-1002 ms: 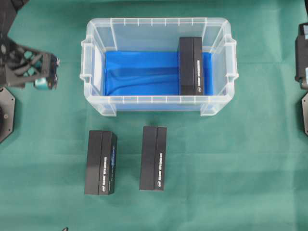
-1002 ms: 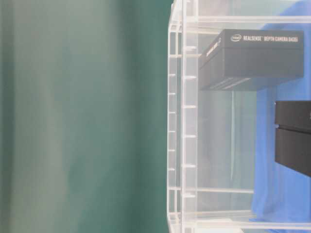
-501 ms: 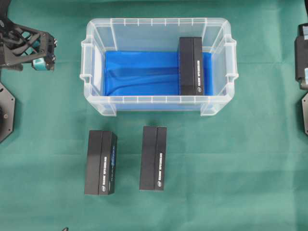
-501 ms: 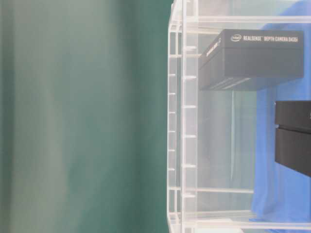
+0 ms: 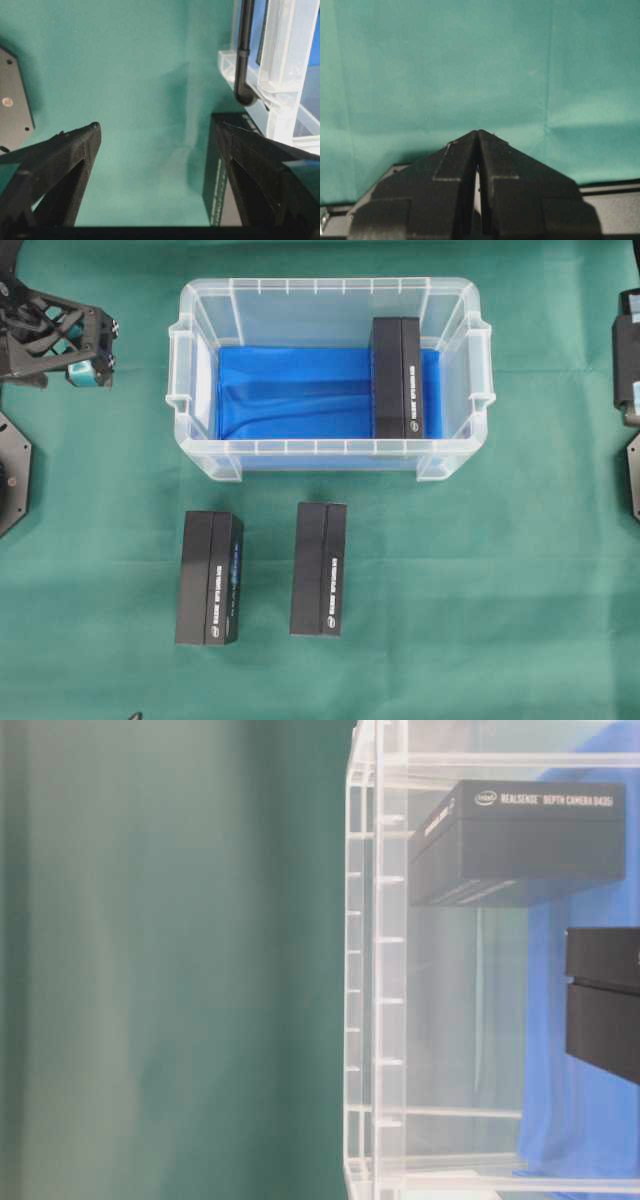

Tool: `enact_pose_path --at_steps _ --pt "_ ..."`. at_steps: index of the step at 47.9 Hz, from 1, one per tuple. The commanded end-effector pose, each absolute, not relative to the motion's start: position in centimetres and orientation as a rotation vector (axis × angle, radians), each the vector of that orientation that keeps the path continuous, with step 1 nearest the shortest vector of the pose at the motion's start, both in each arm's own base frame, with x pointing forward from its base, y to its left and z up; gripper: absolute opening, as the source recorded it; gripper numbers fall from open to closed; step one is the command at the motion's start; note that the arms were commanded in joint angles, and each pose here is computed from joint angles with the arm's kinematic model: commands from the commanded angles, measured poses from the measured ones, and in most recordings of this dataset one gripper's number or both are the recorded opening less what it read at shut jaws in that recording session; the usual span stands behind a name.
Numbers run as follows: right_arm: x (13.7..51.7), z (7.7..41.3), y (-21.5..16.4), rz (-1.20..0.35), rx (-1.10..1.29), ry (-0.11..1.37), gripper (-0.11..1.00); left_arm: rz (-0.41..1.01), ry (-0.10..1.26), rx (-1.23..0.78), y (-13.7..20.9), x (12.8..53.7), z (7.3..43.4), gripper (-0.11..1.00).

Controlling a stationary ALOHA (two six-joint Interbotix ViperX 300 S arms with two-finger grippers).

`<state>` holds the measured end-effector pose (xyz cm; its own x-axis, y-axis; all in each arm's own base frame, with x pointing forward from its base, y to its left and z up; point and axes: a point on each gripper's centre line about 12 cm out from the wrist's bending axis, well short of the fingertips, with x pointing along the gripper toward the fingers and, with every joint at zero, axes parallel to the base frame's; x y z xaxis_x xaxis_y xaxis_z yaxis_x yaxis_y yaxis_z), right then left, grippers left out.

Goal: Take the box out of the case with the left arm.
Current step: 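Open the left gripper and withdraw it to the left, then move the left gripper over the right black box in the case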

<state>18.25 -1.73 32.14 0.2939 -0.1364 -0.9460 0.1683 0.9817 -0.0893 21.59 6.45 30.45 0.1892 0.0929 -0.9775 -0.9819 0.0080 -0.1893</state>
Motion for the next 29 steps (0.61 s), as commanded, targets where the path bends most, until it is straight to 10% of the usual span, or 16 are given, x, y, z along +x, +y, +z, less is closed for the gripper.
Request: enact_pose_path --at_steps 1,29 --pt "18.3 32.5 -1.7 -0.203 0.031 1.245 0.03 1.098 0.976 -1.232 6.5 21.6 31.2 0.97" --pt "18.4 32.5 -1.8 -0.204 0.032 1.242 0.03 1.078 0.974 -1.254 6.5 23.8 31.5 0.97"
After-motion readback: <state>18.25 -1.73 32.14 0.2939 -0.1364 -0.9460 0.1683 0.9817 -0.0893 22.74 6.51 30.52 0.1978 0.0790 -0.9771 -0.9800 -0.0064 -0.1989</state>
